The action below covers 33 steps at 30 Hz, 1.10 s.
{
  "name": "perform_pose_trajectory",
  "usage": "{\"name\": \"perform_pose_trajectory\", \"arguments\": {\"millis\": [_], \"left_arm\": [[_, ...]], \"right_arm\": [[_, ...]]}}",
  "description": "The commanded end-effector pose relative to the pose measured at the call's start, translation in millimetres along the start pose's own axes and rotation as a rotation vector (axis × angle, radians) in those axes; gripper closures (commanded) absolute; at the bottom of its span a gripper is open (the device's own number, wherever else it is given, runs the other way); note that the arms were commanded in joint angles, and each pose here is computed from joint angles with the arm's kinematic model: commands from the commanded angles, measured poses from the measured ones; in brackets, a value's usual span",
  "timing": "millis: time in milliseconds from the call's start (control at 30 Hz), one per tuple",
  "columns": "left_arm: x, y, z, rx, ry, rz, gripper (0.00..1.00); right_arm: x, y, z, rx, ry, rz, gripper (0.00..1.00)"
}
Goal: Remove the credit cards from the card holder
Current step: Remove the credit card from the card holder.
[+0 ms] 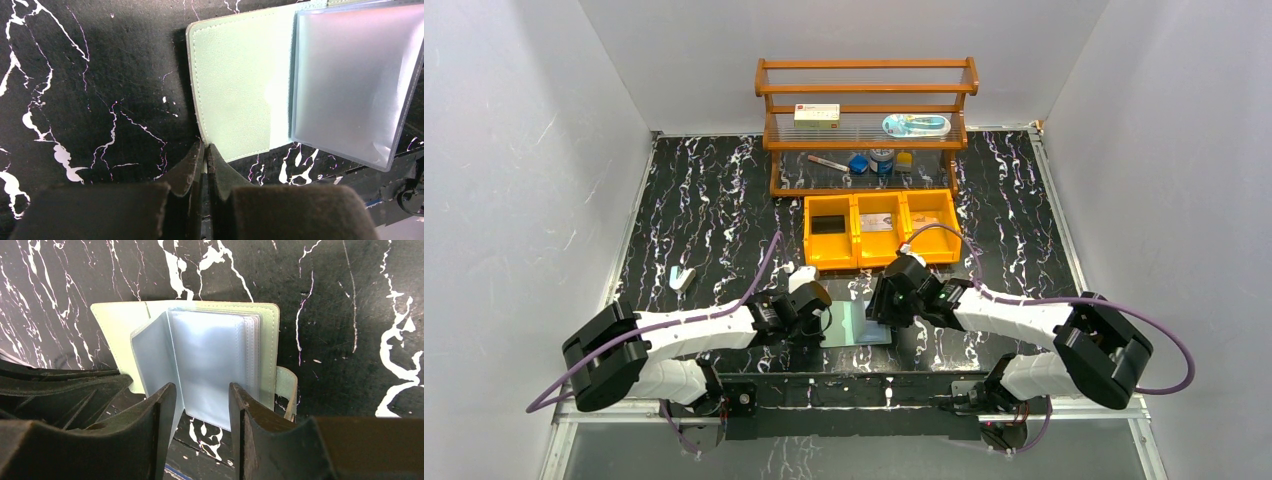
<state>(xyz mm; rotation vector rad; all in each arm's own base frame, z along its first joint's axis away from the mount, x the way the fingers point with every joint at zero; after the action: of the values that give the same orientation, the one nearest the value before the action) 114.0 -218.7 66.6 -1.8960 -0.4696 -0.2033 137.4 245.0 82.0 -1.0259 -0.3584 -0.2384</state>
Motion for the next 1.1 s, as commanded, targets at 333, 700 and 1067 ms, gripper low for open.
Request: {"name": "perform_pose_trajectory", "arguments": {"millis": [333, 700, 1067], "left_arm": [[2, -3, -6, -0.022, 0.009, 0.004, 0.98], [2, -2, -8, -0.026, 0.017, 0.011, 0.98], [2, -3, -10, -0.032, 0.025, 0.013, 0.98]], "right_arm": [[8, -8, -3, -0.060, -0.025, -0.028, 0.47], [13, -12, 15, 0.061, -0.055, -0.045, 0.56], [9, -5, 18, 0.074, -0.053, 0.000, 0.54]]}}
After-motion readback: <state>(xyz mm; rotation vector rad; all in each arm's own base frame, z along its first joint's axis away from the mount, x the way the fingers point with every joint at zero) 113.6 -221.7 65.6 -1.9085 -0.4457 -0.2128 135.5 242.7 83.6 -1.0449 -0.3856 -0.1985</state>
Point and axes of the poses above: each gripper's point midway between its finger pads, its own y axis out along the fingers, its own z axis along the line the jaws close on, x = y × z, the point moved 5 cm from there along -y, back along the fingers, and after that the axes turned 11 degrees about -y, right-handed, at the moved point
